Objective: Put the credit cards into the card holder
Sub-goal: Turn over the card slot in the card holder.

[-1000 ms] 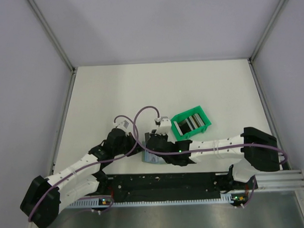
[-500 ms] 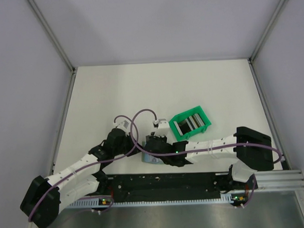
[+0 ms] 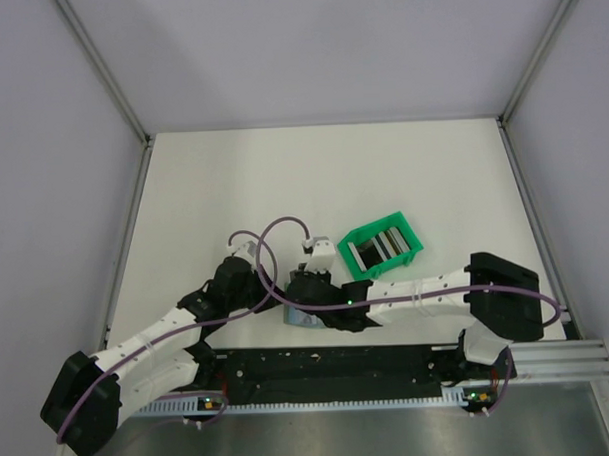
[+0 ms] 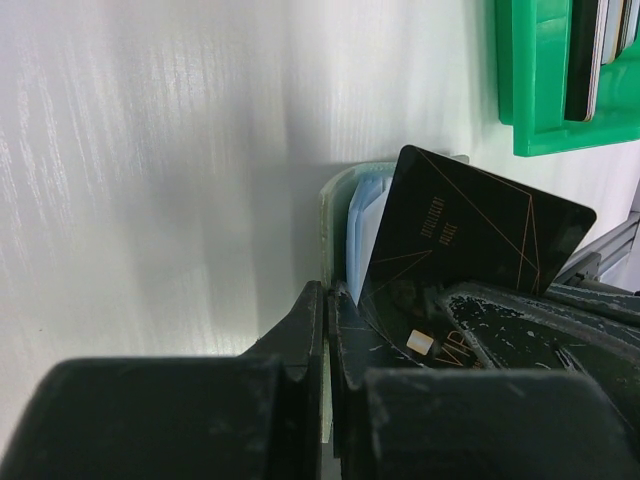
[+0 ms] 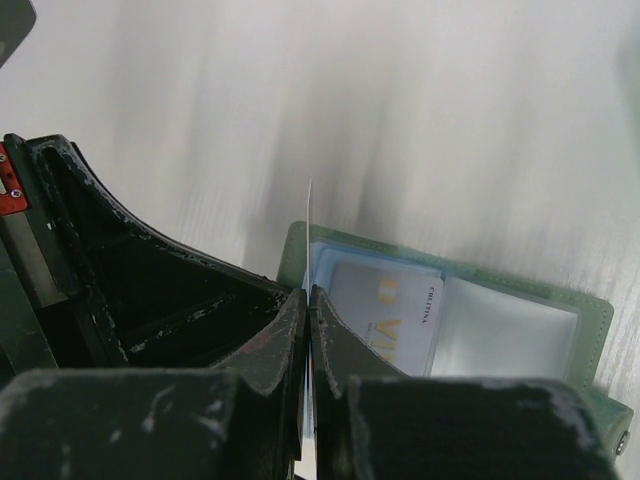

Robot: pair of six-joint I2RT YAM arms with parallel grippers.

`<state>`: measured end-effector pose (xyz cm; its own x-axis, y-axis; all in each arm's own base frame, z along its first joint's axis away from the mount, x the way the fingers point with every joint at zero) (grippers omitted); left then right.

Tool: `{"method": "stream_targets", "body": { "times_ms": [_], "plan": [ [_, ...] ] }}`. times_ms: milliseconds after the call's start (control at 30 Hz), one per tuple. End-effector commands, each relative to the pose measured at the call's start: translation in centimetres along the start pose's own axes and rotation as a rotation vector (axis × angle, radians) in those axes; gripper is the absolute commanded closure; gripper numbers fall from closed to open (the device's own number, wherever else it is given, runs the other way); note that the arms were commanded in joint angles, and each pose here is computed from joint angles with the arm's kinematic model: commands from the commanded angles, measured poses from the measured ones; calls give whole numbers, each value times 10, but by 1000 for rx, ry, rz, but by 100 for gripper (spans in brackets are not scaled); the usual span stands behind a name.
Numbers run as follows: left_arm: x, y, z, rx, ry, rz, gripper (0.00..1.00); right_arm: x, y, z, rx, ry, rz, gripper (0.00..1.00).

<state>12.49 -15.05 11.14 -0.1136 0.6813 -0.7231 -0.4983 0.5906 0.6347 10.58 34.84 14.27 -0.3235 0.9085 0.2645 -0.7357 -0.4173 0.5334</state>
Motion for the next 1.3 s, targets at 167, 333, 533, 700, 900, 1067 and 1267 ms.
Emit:
{"method": "stream_targets", "body": {
  "times_ms": [167,333,533,700,900,1067,1267],
  "plan": [
    [-8,0,5,-32,-8,-51,100,18,-1,3,36,52,-15,100],
    [-9,0,5,-30,-3,-61,100,22,0,1,46,102,-56,100],
    [-9,-1,5,-31,3,-64,100,30,4,2,38,138,-119,100],
    [-7,-1,3,-31,21,-74,100,30,4,-1,39,48,-128,100],
    [-7,-2,2,-32,27,-97,100,29,3,-4,28,27,-140,100],
    [-8,-1,3,-38,22,-94,100,26,7,-1,22,78,-166,100],
    [-5,1,5,-53,6,-54,100,22,17,12,-14,113,-186,100]
  ]
}}
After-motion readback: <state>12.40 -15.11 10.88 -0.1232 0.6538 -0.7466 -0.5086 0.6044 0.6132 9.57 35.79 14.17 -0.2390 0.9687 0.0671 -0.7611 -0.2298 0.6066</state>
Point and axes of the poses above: each gripper's point midway between its finger pads, its own y axis back along the fingers, its own x axis along the line the jaws close on, z = x × y, the point moved 9 cm from there along y, back along the fingers, and after that the axes turned 8 degrees about y, right-handed, at the moved point
